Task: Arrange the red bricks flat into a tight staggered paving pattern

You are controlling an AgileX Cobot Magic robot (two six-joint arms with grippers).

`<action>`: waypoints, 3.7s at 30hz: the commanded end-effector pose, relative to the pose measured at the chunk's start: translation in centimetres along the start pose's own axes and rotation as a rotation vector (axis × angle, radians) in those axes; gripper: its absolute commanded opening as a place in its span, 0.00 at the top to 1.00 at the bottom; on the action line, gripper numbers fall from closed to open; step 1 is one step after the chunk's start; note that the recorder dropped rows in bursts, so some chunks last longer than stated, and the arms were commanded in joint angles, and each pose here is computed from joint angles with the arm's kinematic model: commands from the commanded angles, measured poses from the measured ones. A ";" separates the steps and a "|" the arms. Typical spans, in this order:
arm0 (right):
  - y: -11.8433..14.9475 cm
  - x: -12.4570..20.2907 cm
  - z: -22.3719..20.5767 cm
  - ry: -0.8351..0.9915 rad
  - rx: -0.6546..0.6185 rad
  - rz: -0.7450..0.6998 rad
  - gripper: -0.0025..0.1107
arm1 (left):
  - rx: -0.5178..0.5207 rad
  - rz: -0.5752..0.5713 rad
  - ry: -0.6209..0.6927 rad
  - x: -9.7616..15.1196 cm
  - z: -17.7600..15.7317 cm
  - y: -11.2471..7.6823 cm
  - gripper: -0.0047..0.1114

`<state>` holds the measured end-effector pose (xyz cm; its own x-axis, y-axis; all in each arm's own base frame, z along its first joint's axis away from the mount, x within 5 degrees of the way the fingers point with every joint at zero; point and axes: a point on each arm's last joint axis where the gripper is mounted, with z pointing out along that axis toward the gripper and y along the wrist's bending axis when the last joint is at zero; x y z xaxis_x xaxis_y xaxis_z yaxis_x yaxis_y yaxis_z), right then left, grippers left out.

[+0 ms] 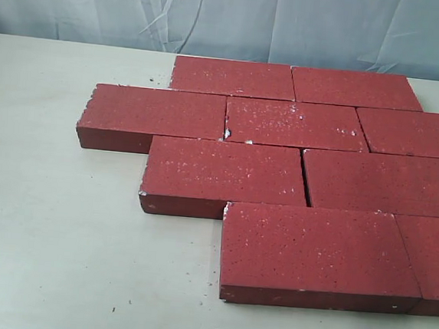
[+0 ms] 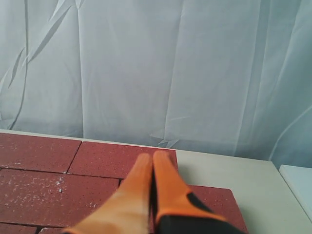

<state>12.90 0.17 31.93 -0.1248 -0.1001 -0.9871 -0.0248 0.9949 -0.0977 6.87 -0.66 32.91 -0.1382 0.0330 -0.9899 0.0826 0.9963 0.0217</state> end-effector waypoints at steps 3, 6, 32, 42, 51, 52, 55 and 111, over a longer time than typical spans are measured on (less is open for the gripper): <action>-0.1 -0.1 -0.1 -0.019 0.005 0.003 0.99 | -0.041 0.071 -0.094 0.8 0.3 0.3 0.96; -0.1 -0.1 -0.1 -0.019 0.005 0.003 0.99 | -0.062 0.117 -0.165 1.9 -0.1 0.4 0.96; -0.1 -0.1 -0.1 -0.015 0.005 0.003 0.99 | -0.136 0.055 -0.053 12.8 0.4 0.6 0.96; -0.1 -0.1 -0.1 -0.020 0.005 0.003 0.99 | -0.132 0.044 0.009 13.7 0.5 0.6 0.96; -0.1 -0.1 -0.1 -0.020 0.005 0.003 0.99 | -0.132 0.045 0.006 13.7 0.5 0.6 0.96; -0.1 -0.1 -0.1 -0.020 0.005 0.003 0.99 | -0.132 0.045 0.006 13.7 0.5 0.6 0.96; 0.0 -0.1 -0.1 -0.014 0.004 0.003 0.99 | -0.132 0.045 0.006 13.7 0.5 0.6 0.96; 0.2 10.6 -5.4 -0.030 0.128 0.078 0.99 | -0.132 0.045 0.009 13.8 0.5 0.6 0.96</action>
<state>6.50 -0.71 23.00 -0.0900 -0.0325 -0.9954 0.1048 0.9936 -0.0419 5.56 0.32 19.38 -0.1466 0.0907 -0.9850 -0.0386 0.9945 0.0973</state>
